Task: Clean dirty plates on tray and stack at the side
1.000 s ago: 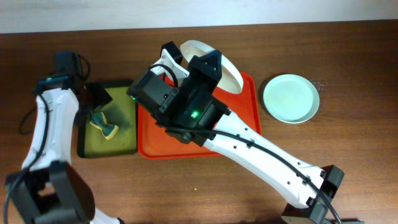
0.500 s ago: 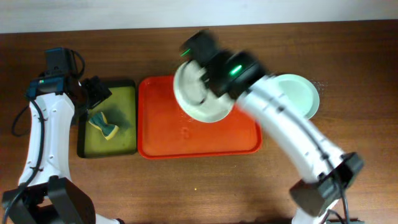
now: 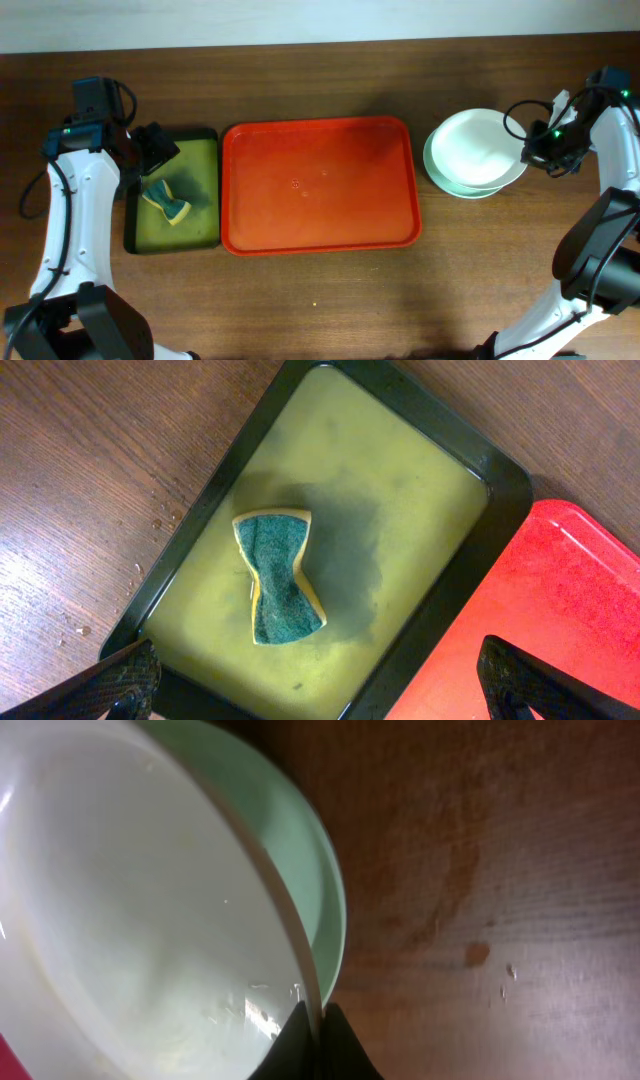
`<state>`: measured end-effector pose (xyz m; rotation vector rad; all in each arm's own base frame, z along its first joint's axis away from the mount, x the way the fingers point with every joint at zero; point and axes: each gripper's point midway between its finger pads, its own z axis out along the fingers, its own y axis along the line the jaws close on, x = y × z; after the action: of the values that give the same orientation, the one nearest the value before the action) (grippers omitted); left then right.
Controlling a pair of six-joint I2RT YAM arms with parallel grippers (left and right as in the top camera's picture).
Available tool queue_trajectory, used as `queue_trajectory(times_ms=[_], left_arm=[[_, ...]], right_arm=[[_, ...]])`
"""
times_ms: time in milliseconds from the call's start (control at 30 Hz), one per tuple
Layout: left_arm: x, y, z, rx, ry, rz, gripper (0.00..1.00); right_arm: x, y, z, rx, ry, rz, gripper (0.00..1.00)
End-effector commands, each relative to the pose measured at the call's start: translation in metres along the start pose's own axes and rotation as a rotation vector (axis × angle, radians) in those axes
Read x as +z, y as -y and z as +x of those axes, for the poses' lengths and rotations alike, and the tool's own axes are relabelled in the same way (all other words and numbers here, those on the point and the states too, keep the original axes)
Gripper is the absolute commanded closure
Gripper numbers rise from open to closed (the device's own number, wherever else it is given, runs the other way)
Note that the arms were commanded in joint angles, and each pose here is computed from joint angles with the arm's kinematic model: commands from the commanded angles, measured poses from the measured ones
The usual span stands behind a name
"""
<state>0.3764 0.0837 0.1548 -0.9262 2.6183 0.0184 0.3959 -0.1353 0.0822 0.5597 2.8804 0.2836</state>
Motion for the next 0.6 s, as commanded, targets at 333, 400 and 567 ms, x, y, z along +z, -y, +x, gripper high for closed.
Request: queue_trajectory(times_ms=[333, 400, 567], left_arm=[[-0.001, 0.001, -0.002, 0.007, 0.007, 0.003, 0.01], [-0.001, 0.0, -0.002, 0.007, 0.007, 0.003, 0.01], [-0.001, 0.0, -0.002, 0.007, 0.007, 0.003, 0.01]], right_arm=[[-0.018, -0.013, 0.032, 0.004, -0.019, -0.031, 0.01], [-0.056, -0.027, 0.045, -0.019, 0.015, -0.035, 0.01], [-0.175, -0.113, 0.116, -0.236, 0.215, -0.151, 0.01]])
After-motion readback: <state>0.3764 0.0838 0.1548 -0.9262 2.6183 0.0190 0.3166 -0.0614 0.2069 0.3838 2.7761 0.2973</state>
